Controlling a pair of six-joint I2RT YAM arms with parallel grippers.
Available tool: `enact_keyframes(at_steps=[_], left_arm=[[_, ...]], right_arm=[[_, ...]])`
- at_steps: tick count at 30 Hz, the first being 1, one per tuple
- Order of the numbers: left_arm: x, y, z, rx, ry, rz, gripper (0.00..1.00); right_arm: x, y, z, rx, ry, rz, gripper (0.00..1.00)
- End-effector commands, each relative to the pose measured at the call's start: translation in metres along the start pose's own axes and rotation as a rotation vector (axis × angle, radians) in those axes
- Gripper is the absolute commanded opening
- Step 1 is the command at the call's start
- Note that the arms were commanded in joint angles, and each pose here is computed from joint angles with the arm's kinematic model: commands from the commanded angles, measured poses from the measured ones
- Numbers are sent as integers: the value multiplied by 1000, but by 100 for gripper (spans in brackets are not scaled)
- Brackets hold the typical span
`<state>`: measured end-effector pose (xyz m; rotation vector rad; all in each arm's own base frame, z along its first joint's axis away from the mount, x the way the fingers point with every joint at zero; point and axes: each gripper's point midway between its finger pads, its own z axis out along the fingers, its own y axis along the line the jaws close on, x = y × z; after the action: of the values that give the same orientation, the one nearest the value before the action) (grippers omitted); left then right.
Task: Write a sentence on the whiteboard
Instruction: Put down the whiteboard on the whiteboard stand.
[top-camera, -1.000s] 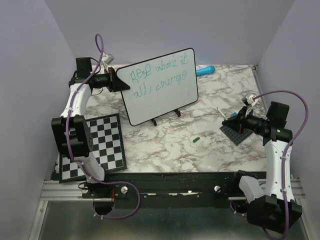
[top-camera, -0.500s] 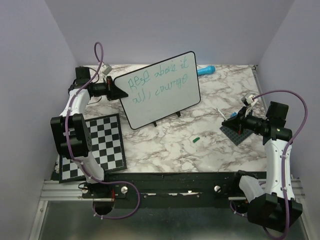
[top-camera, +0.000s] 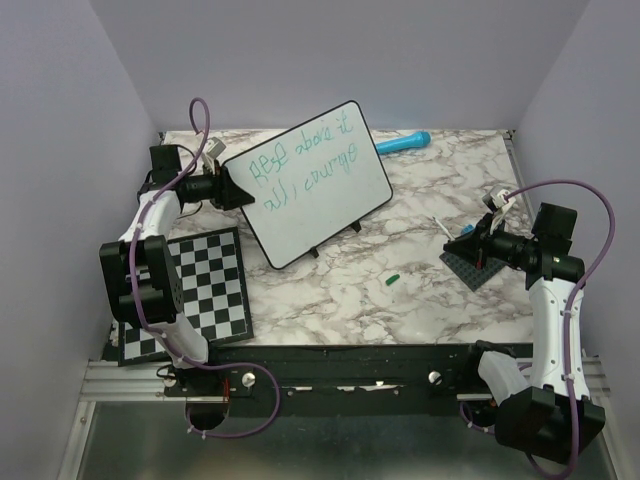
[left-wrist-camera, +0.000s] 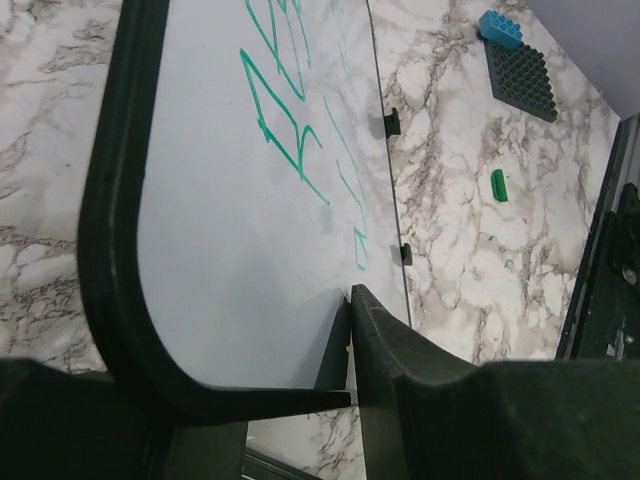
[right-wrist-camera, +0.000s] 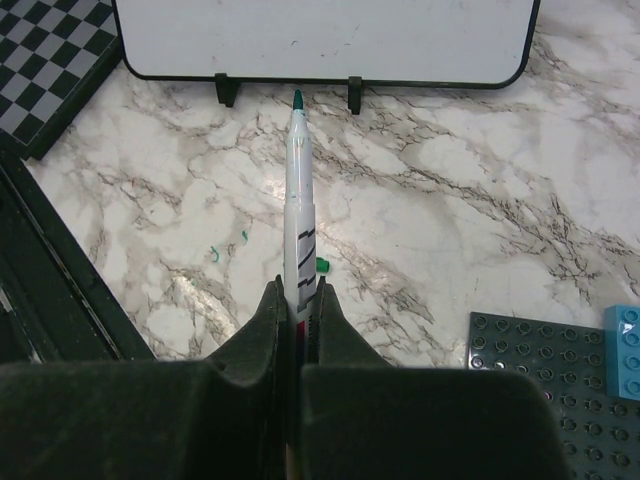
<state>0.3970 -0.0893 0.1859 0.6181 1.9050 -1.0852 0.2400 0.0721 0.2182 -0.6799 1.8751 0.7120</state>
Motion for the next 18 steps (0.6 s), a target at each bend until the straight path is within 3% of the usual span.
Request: enact_keyframes(at_steps=[1,18], left_arm=[[-17,11,-7,-80,-30,100,48],[-18,19,-27,-223,-69,138,63]], right_arm=[[1,6,0,-30,-12,5,0],[0,8,-1,-35,-17,-2,0]])
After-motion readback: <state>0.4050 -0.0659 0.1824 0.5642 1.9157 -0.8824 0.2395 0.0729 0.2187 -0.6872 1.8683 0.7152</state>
